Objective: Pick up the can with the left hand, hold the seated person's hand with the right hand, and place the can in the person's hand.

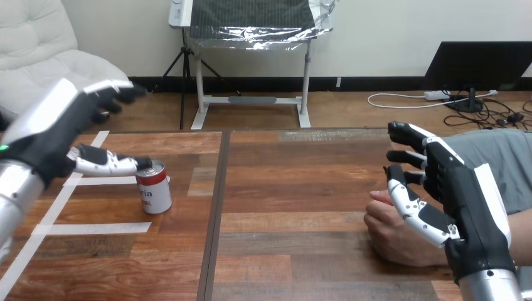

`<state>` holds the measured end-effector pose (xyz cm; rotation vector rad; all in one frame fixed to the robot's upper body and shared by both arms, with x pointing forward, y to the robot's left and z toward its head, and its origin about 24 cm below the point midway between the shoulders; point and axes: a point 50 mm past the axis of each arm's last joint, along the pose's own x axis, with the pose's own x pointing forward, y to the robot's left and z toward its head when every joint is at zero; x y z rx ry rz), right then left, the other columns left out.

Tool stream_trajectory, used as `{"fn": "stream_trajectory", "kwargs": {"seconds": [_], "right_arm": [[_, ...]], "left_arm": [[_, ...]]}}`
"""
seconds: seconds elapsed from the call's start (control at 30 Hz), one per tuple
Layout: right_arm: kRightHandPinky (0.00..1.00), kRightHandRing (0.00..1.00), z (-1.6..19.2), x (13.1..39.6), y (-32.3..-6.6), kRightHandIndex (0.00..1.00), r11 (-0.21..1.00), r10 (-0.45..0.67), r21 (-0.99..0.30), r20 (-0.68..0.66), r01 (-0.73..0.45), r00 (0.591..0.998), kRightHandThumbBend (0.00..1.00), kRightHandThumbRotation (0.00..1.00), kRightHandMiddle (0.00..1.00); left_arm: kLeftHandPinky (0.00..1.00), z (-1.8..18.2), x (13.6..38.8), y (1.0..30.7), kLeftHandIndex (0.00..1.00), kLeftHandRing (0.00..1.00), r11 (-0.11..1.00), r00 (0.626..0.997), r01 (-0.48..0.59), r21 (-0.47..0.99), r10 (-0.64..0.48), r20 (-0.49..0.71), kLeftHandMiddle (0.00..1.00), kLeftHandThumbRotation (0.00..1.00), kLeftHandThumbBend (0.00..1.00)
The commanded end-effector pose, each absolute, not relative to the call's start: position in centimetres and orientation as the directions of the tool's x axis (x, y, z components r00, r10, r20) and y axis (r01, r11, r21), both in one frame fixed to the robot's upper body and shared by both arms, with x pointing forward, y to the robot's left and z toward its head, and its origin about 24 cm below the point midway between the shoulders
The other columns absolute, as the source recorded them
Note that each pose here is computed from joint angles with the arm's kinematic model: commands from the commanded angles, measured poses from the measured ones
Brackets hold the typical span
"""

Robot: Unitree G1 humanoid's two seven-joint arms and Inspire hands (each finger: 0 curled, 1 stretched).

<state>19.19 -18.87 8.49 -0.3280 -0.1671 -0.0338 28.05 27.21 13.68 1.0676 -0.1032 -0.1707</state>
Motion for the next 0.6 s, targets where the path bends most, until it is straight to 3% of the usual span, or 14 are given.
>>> {"fn": "stream_trajectory", "kwargs": {"seconds": [0.0,0.57], "right_arm": [[0.66,0.79,10.8,20.2,-18.6,0.81,0.939,0.032,-0.338,0.266,0.062,0.963,0.23,0.00,0.85],[0.68,0.80,11.1,20.3,-18.8,0.81,0.932,0.035,-0.356,0.268,0.066,0.963,0.25,0.00,0.86]], "left_arm": [[0.75,14.4,29.9,26.6,0.81,0.81,0.414,0.976,0.122,0.902,-0.217,-0.033,0.83,0.12,0.77],[0.73,12.2,33.1,25.7,0.83,0.82,0.327,0.955,0.271,0.905,-0.209,-0.210,0.85,0.19,0.79]]}}
